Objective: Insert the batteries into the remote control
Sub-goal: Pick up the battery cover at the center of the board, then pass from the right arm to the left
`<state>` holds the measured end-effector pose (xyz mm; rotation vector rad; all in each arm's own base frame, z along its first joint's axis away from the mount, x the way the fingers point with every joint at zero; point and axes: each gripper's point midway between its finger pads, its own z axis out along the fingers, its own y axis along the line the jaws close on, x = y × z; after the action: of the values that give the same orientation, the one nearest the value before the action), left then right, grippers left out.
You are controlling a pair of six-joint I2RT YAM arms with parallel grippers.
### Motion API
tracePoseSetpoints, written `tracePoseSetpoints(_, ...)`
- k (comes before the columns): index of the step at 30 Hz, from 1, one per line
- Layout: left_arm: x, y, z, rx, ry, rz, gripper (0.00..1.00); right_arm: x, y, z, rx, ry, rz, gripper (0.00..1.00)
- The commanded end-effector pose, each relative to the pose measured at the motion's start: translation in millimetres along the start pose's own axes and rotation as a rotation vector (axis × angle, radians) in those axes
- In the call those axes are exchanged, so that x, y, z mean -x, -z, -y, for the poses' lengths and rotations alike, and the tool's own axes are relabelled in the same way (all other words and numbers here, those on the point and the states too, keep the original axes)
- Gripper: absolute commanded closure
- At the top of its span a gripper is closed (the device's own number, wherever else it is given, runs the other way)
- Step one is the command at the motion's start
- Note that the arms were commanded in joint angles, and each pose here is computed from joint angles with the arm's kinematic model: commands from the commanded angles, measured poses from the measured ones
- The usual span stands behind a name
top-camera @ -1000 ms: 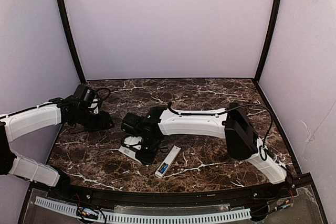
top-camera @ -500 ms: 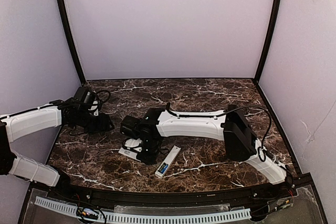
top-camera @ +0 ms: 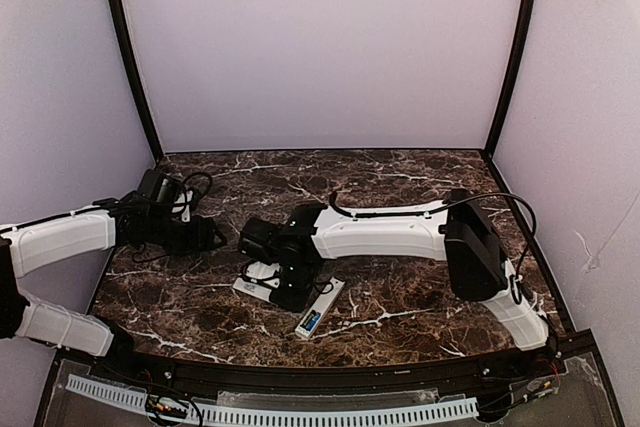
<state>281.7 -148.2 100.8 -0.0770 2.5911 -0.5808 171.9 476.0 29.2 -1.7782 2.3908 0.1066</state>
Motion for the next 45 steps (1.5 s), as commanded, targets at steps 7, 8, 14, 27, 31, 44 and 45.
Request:
tracePoseSetpoints(7, -14.4, -8.0, 33.8, -0.288, 0.010, 0.028, 0.32, 18.8, 46.8, 22.1, -0.076, -0.041, 0.171, 0.88)
tracePoseSetpoints(8, -16.2, -7.9, 36.4, -0.309, 0.021, 0.020, 0.32, 19.0, 48.1, 22.4, -0.077, -0.043, 0.177, 0.88)
tracePoseSetpoints(14, -18.1, -12.7, 47.8, -0.396, 0.042, 0.009, 0.36, 23.2, 59.6, 31.8, -0.114, -0.055, 0.218, 0.89)
tracePoseSetpoints(27, -16.9, -12.6, 60.3, -0.490, 0.081, 0.010, 0.57, 29.5, 88.5, 44.8, -0.162, -0.102, 0.314, 0.90)
tracePoseSetpoints(31, -12.1, -7.1, 69.4, -0.541, 0.078, 0.023, 0.72, 30.3, 91.8, 44.4, -0.159, -0.102, 0.326, 0.90)
tracePoseSetpoints(44, -2.6, 25.1, 97.1, -0.648, -0.062, 0.043, 1.00, -3.5, 156.3, 48.8, 0.187, -0.235, 0.584, 0.39)
tracePoseSetpoints(45, -2.4, 32.8, 105.4, -0.694, -0.089, 0.038, 1.00, -6.5, 168.3, 47.2, 0.257, -0.245, 0.635, 0.39)
